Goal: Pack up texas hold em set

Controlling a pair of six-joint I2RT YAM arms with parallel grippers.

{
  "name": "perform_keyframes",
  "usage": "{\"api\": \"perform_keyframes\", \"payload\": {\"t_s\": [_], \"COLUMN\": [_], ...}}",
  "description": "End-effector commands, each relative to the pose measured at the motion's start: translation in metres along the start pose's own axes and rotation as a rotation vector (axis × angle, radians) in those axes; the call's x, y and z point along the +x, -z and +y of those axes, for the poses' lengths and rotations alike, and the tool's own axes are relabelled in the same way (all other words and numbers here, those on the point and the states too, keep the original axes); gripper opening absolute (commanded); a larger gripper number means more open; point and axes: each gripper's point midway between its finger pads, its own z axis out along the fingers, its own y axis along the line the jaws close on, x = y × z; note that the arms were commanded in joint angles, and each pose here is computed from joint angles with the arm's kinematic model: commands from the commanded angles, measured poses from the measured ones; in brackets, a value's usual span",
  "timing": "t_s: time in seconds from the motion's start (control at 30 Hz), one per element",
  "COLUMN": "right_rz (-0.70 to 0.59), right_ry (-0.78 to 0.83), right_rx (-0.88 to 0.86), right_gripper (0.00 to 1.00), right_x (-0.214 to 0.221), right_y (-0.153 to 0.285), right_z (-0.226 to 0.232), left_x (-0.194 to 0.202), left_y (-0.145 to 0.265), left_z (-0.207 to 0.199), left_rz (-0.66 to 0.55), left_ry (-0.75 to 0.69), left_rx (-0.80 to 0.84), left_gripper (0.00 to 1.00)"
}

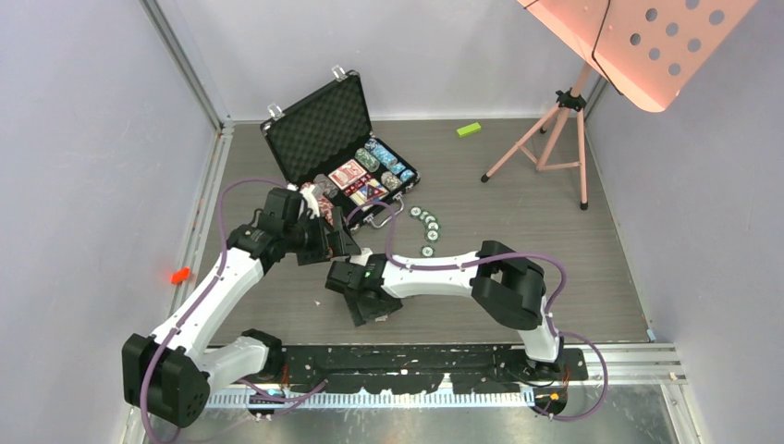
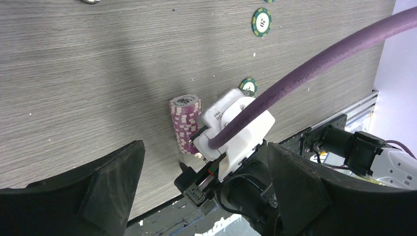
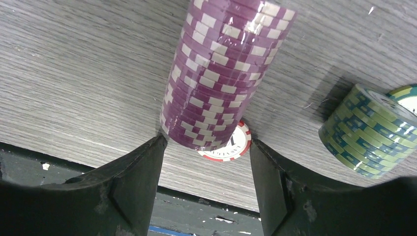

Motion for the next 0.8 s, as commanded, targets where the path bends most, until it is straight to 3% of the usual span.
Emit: {"api": "perform_keyframes", "payload": {"t_s": [0.0,0.5,0.77], "right_rz": [0.03,0.024,-0.099], "right_ry": [-0.025,-0.1,-0.105], "right_rx": [0.033,0.136,0.098], "right_gripper": [0.69,0.34,0.3], "right_x": [0.009,0.007,-0.016], "right_y": [-0.005,-0.007,0.03], "right_z": [-0.011,-0.048,-0.051], "left_x": [-0.014,-0.019,-0.011], "left_y": [0.01,0.01,0.0], "left_z": [-0.014,-0.01,-0.025], "left_rz": [-0.057,-0.086,-0.022], "left_ry": [-0.03,-0.013,0.004], "left_rx": [0.047,0.028,0.14], "left_gripper": [0.99,0.99,0.98]}}
